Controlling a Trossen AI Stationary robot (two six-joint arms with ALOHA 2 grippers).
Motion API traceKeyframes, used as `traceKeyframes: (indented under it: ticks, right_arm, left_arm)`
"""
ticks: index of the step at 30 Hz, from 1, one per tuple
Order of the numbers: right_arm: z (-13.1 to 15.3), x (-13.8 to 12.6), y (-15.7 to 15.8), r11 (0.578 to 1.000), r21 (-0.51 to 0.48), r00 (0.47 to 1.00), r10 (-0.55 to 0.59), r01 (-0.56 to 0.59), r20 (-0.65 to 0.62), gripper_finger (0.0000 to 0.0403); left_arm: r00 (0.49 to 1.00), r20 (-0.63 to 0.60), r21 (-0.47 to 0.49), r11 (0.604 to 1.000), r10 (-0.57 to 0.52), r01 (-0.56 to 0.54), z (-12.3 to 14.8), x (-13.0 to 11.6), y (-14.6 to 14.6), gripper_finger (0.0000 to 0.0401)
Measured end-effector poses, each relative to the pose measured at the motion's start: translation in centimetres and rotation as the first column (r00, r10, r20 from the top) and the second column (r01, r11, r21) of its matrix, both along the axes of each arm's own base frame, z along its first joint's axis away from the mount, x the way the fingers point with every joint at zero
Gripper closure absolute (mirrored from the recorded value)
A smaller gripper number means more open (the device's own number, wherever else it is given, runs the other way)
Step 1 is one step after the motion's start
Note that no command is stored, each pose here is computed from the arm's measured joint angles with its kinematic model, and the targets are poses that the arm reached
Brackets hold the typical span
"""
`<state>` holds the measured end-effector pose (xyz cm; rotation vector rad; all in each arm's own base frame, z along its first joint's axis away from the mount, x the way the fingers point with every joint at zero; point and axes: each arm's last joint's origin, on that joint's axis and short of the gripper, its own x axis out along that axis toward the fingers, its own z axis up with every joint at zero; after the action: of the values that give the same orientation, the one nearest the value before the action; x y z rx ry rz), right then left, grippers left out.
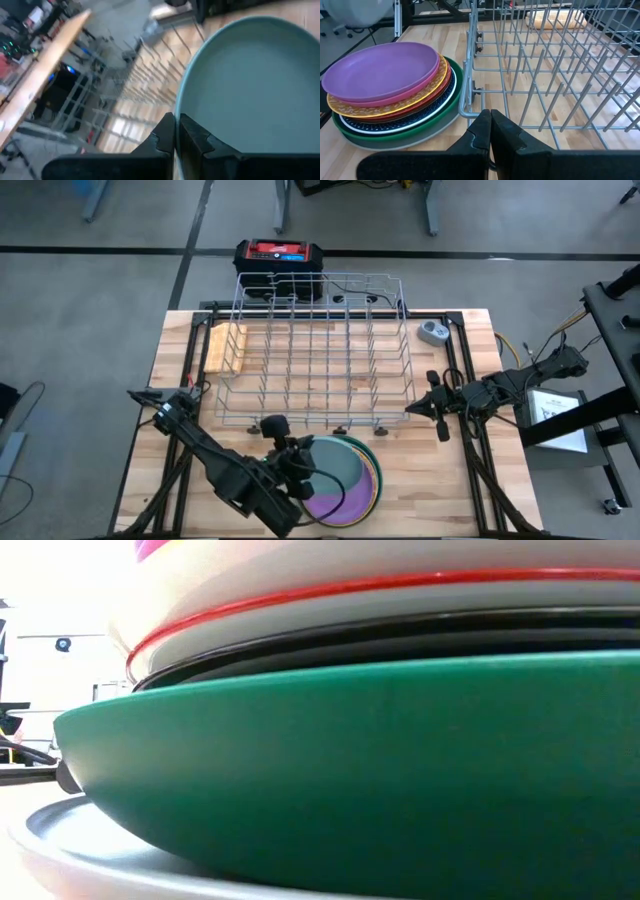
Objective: Sort dishes
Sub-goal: Put the blue plate into the dishwasher rack
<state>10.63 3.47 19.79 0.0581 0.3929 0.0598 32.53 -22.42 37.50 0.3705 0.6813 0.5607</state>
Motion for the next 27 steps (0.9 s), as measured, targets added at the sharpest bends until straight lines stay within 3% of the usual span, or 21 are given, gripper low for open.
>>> traceKeyframes:
  ticks: [8, 14, 19, 27]
  right_arm:
    - [0.0, 0.0, 0.0, 1.000, 0.001, 1.000, 0.000, 0.000, 0.003, 0.0403]
    - [0.0, 0.0, 0.0, 1.000, -0.005, 1.000, 0.003, -0.003, 0.005, 0.0403]
    - [-0.1, 0.0, 0.0, 1.000, -0.005, 1.000, 0.003, -0.003, 0.005, 0.0403]
    - [-0.2, 0.0, 0.0, 1.000, -0.005, 1.000, 0.003, -0.003, 0.005, 0.0403]
  left_arm:
    - [0.998, 0.057, 0.216, 0.976, -0.022, 0.010, 3.8, -2.2, 2.1, 0.0399]
    - [0.993, 0.118, 0.399, 0.914, 0.027, -0.072, 6.0, -3.2, 4.0, 0.0399]
    - [0.983, 0.165, 0.447, 0.882, 0.083, -0.150, 7.5, -3.8, 5.9, 0.0399]
    - [0.980, 0.130, 0.480, 0.855, 0.154, -0.198, 8.8, -3.8, 9.0, 0.0399]
